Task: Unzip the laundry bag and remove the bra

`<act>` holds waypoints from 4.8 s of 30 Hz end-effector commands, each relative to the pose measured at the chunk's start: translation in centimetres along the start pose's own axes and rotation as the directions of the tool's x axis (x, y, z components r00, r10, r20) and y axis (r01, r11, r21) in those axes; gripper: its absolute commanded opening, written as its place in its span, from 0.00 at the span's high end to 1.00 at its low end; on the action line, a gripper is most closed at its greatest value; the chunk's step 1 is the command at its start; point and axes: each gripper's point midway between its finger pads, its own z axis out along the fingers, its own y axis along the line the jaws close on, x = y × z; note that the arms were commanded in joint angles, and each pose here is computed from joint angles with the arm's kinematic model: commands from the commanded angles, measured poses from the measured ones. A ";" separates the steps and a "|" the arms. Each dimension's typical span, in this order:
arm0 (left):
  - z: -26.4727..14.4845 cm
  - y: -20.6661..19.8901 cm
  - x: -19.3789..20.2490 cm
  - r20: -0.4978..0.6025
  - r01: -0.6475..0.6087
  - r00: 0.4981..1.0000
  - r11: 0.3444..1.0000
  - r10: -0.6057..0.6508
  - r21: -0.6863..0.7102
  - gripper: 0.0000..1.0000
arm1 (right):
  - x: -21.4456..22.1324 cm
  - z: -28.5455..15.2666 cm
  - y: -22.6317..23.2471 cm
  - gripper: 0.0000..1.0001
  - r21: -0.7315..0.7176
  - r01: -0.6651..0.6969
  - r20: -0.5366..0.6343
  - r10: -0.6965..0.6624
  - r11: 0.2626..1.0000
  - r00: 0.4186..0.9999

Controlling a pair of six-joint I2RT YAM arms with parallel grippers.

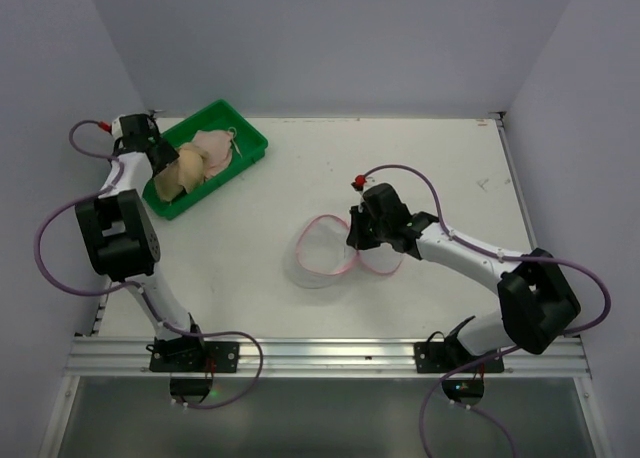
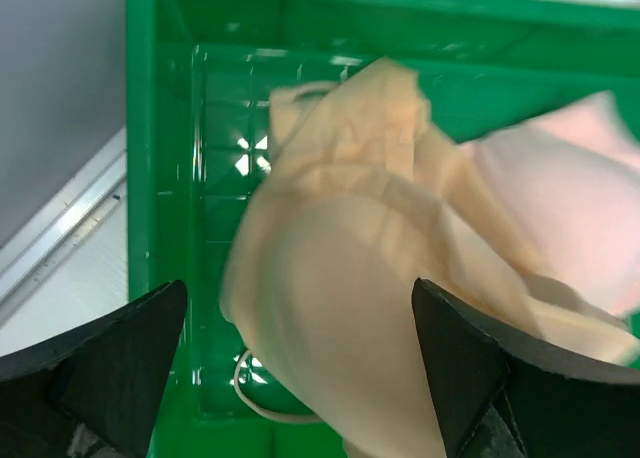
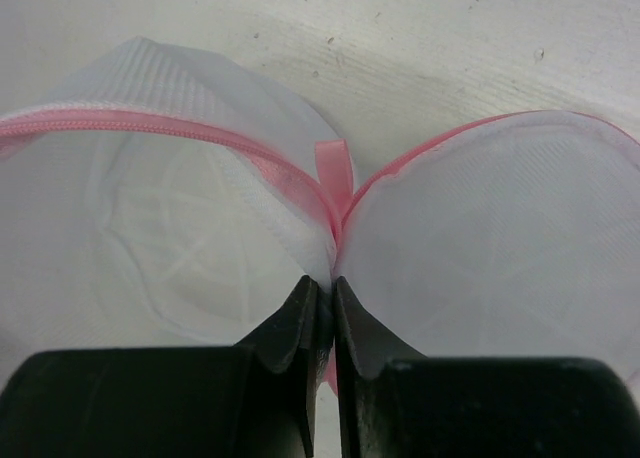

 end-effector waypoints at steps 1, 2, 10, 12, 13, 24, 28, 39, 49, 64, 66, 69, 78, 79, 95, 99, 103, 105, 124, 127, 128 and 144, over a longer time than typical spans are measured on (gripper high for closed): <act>-7.0 -2.2 -6.7 0.140 0.035 0.989 0.993 -0.050 0.110 0.01 | -3.1 -1.5 1.1 0.90 -0.011 0.020 0.070 -0.019 1.000 0.997; -7.8 -2.3 -6.9 0.144 0.034 0.988 0.992 -0.052 0.122 0.00 | -3.2 -1.6 1.1 0.88 -0.009 0.017 0.073 -0.016 1.000 0.997; -16.2 -4.5 -3.3 0.098 -0.038 0.995 0.943 0.005 0.331 0.00 | -4.4 -2.6 2.0 0.61 -0.032 0.011 0.089 -0.008 0.999 0.996; -18.0 -5.4 -0.4 0.051 -0.039 0.998 0.911 0.020 0.410 0.00 | -4.7 -3.2 2.4 0.49 -0.049 0.013 0.100 -0.008 0.999 0.995; -18.9 -6.1 0.2 0.059 -0.051 0.998 0.892 0.028 0.449 0.00 | -4.8 -3.4 2.5 0.43 -0.052 0.014 0.104 -0.009 0.999 0.995; -29.1 -13.5 15.8 -0.077 -0.153 0.945 0.637 0.319 0.755 0.03 | -7.3 -6.8 1.0 0.01 -0.009 -0.060 0.199 0.060 0.998 0.978; -29.1 -13.9 19.9 -0.103 -0.175 0.926 0.653 0.364 0.737 0.07 | -7.4 -7.6 -0.6 0.01 -0.007 -0.127 0.216 0.125 0.992 0.968; -24.3 -14.0 30.2 -0.223 -0.208 0.857 0.709 0.464 0.674 0.19 | -1.5 -6.2 -9.6 0.02 0.113 -0.534 0.172 0.512 0.838 0.841; -18.9 -9.9 35.1 -0.295 -0.275 0.821 0.791 0.489 0.546 0.39 | 2.0 -3.9 -12.6 0.12 0.113 -0.666 0.108 0.657 0.737 0.746; -17.4 -6.5 35.2 -0.288 -0.334 0.824 0.829 0.487 0.448 0.50 | 3.4 -0.7 -10.9 0.17 0.068 -0.716 0.004 0.717 0.695 0.697; -17.5 -6.4 35.0 -0.284 -0.336 0.826 0.831 0.486 0.444 0.50 | 3.8 -0.4 -10.5 0.18 0.066 -0.724 -0.007 0.726 0.687 0.688; -17.5 -6.0 34.9 -0.282 -0.339 0.828 0.833 0.485 0.437 0.50 | 4.4 -0.1 -10.5 0.23 0.077 -0.734 -0.014 0.737 0.674 0.676; -17.6 -4.5 34.2 -0.269 -0.351 0.838 0.846 0.475 0.401 0.51 | 6.2 -0.5 -11.1 0.25 0.135 -0.740 -0.004 0.747 0.659 0.665; -17.7 -4.3 34.1 -0.269 -0.350 0.838 0.847 0.474 0.400 0.51 | 6.2 -0.6 -11.2 0.25 0.137 -0.737 0.002 0.744 0.662 0.668; -17.3 -2.3 34.1 -0.287 -0.344 0.840 0.861 0.461 0.375 0.51 | 6.1 -3.1 -11.8 0.25 0.214 -0.709 0.127 0.701 0.672 0.702; -17.4 -2.4 33.9 -0.285 -0.336 0.844 0.862 0.454 0.380 0.51 | 6.3 -3.6 -12.2 0.25 0.241 -0.700 0.139 0.690 0.672 0.710; -17.4 -2.0 34.0 -0.285 -0.340 0.843 0.863 0.456 0.373 0.51 | 6.9 -3.3 -12.2 0.25 0.255 -0.699 0.130 0.692 0.668 0.710; -17.5 -2.0 34.1 -0.288 -0.337 0.843 0.863 0.454 0.377 0.52 | 7.0 -2.7 -11.9 0.25 0.249 -0.691 0.109 0.689 0.679 0.716; -17.7 -2.2 34.4 -0.296 -0.314 0.846 0.862 0.444 0.398 0.55 | 4.7 -1.5 -10.6 1.00 0.254 -0.640 0.107 0.637 0.725 0.763; -17.8 -2.7 34.0 -0.286 -0.304 0.855 0.865 0.433 0.400 0.60 | 0.9 -3.7 -10.1 1.00 0.232 -0.564 0.202 0.528 0.792 0.825; -17.8 -3.0 33.8 -0.280 -0.298 0.860 0.864 0.428 0.406 0.62 | 0.2 -4.4 -10.1 1.00 0.237 -0.541 0.226 0.496 0.807 0.838; -18.2 -8.8 32.9 -0.280 -0.237 0.872 0.848 0.401 0.474 0.81 | -7.9 -9.7 3.6 1.00 -0.014 0.226 0.409 -0.200 0.974 0.890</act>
